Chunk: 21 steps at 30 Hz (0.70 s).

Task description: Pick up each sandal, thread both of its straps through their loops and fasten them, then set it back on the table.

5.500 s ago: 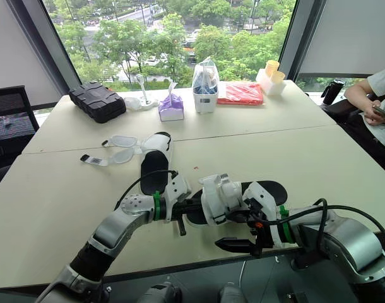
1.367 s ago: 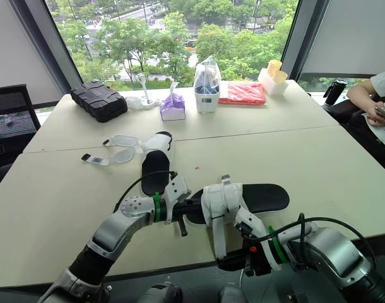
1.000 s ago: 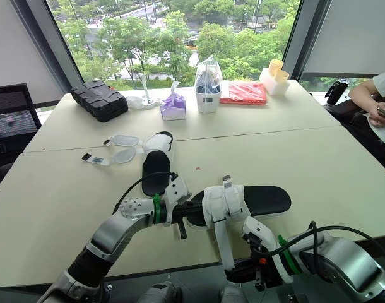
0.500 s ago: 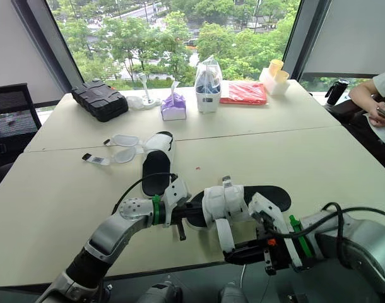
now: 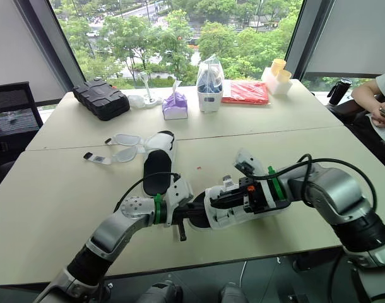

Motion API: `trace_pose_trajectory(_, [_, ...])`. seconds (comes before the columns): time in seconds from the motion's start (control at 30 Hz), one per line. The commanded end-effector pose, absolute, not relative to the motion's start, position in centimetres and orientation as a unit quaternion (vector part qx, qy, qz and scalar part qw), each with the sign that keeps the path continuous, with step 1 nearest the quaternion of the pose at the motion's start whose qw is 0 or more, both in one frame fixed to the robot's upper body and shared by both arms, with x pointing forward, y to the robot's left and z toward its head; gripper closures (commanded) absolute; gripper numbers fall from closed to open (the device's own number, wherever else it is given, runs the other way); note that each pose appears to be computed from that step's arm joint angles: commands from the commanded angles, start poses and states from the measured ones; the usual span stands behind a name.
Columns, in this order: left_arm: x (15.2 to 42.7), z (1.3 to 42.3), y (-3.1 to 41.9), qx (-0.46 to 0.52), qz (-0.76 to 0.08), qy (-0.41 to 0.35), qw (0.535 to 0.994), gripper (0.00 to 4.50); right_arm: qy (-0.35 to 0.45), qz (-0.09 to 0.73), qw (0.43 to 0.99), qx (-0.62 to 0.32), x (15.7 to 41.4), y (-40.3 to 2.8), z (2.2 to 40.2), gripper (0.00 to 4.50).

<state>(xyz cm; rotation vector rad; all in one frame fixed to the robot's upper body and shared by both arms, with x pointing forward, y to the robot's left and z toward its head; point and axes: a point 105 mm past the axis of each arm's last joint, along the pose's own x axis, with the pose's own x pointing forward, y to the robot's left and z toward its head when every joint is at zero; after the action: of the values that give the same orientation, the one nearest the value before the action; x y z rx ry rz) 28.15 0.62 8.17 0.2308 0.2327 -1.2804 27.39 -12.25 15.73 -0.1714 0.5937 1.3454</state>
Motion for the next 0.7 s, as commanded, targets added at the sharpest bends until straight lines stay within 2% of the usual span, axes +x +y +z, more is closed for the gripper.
trace_pose_trajectory(0.03, [27.6, 5.6, 1.2, 0.11, -0.59, 0.162, 0.783, 4.5, 0.246, 0.6, 0.754, -0.106, 28.9, -12.4, 16.3, 4.47])
trace_pose_trajectory(0.17, [27.6, 5.6, 1.2, 0.11, -0.589, 0.161, 0.784, 4.5, 0.25, 0.59, 0.76, -0.11, 29.7, -12.6, 15.6, 4.47])
trace_pose_trajectory(0.2, [27.6, 5.6, 1.2, 0.109, -0.589, 0.161, 0.784, 4.5, 0.25, 0.586, 0.763, -0.112, 30.0, -12.7, 15.5, 3.85])
trace_pose_trajectory(0.23, [27.6, 5.7, 1.2, 0.109, -0.589, 0.161, 0.785, 4.5, 0.253, 0.582, 0.765, -0.112, 30.3, -12.8, 15.3, 3.54])
trace_pose_trajectory(0.47, [27.7, 5.7, 1.2, 0.109, -0.588, 0.16, 0.785, 4.5, 0.241, 0.573, 0.774, -0.122, 32.1, -12.6, 15.5, 0.1])
trace_pose_trajectory(0.7, [27.8, 5.8, 1.3, 0.11, -0.585, 0.16, 0.787, 4.5, 0.222, 0.56, 0.788, -0.13, 34.1, -12.6, 16.8, 0.1])
